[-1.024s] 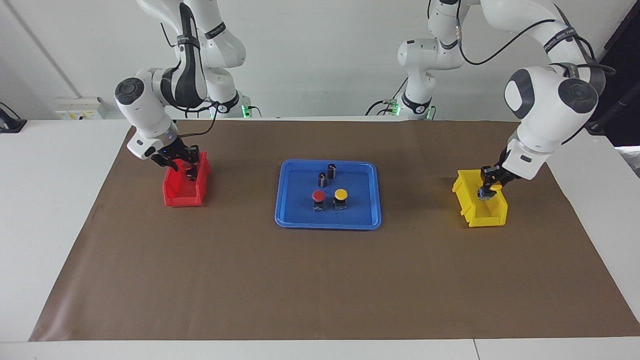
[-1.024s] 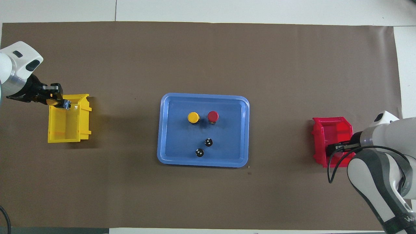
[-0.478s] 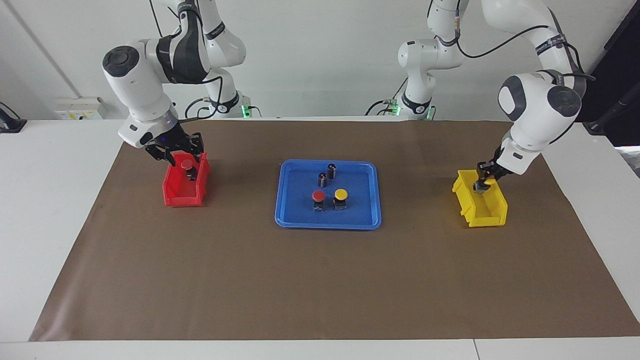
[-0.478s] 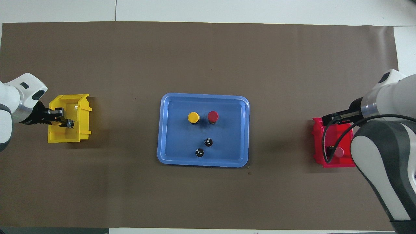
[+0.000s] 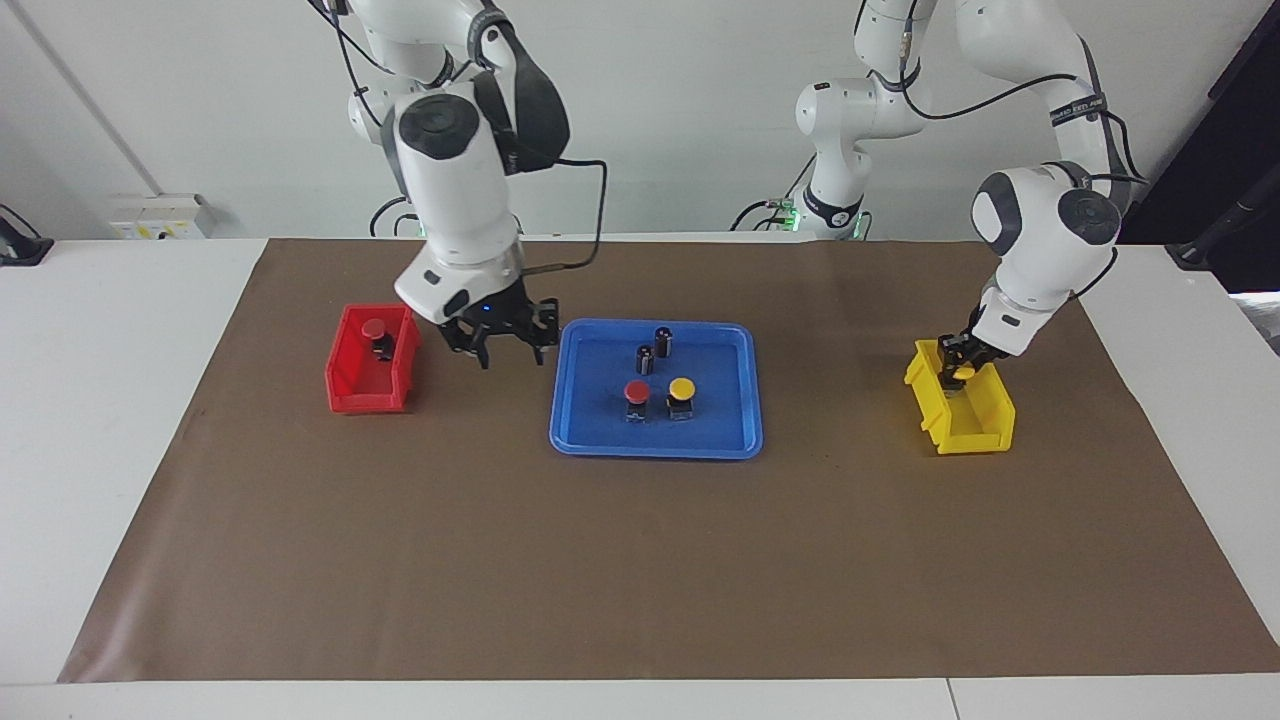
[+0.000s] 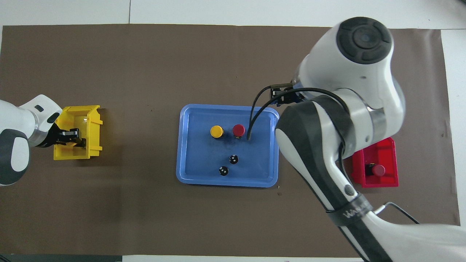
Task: Sort red and yellow buttons by color
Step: 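Grasp the remaining red button with the right gripper while the left gripper withdraws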
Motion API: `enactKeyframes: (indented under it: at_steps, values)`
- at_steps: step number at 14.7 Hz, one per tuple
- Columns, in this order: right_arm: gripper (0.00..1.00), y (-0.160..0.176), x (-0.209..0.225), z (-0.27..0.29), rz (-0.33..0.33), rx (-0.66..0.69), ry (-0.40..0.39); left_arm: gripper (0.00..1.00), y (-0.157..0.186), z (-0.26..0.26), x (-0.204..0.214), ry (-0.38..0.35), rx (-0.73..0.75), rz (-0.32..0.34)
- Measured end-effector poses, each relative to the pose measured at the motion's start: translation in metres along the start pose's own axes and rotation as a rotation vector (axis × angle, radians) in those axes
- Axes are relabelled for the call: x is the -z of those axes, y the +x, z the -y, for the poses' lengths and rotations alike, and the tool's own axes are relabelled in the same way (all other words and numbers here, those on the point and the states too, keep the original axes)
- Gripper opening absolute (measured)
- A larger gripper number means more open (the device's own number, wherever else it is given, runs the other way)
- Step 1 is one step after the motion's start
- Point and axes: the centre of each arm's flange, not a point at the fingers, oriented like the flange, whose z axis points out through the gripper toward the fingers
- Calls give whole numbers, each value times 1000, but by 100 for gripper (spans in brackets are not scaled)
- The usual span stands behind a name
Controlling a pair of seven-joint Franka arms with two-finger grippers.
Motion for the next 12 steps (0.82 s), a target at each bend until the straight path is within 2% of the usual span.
enactKeyframes:
  at_steps: [4,5,8,9,12]
  values:
    - [74,2,-58,81,-38,-50,13,45,0,4,-1,-1,5,-1]
    - [76,0,-67,87,-35,-51,10,50,0,2,0,0,2,-3]
    - [76,-2,-84,85,-21,-55,1,82,4,-1,13,-1,-4,-28]
    - [75,-5,-91,84,-18,-55,1,89,5,-1,23,0,-3,-34]
    - [75,-19,-111,86,-11,-46,10,90,13,1,71,0,0,-66]
